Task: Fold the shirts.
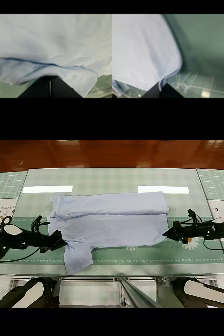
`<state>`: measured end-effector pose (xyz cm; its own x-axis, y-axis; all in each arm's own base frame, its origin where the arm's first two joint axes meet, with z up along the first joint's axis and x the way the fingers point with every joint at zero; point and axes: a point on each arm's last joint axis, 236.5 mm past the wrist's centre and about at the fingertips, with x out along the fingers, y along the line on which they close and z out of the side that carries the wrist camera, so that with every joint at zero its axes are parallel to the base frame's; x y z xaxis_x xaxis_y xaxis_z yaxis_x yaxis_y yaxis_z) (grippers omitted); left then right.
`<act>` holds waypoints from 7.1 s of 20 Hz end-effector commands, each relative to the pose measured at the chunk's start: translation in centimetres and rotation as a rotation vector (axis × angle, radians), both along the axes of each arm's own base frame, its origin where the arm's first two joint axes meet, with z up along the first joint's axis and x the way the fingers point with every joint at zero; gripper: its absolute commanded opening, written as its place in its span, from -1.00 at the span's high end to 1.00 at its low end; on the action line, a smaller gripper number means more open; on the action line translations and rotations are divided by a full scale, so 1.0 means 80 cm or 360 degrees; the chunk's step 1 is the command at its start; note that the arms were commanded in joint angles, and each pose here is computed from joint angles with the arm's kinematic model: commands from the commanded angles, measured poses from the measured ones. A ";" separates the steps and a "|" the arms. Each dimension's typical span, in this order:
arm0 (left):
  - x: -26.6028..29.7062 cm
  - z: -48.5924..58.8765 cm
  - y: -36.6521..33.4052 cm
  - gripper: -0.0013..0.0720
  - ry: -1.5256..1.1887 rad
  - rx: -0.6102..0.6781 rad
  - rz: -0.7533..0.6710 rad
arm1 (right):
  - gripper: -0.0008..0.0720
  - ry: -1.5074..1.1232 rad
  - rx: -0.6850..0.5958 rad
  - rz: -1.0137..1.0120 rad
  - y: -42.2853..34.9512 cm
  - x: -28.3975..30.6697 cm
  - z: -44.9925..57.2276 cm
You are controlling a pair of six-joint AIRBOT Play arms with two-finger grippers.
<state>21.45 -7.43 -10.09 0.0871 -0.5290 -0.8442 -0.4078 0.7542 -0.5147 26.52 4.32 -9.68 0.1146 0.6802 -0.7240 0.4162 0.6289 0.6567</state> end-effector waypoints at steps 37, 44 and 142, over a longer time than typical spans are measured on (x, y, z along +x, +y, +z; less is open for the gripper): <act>0.362 0.044 0.052 0.91 -0.0509 0.0062 0.0019 | 0.20 -0.0529 -0.0134 -0.0055 -0.017 0.285 0.036; 0.336 0.140 0.068 -0.42 -0.0484 -0.0115 -0.0146 | -0.16 -0.0551 -0.0221 0.0084 -0.081 0.244 0.108; 0.087 0.205 -0.030 0.92 -0.0969 0.0366 -0.0312 | 0.87 -0.0883 0.0336 0.0772 0.470 0.181 0.142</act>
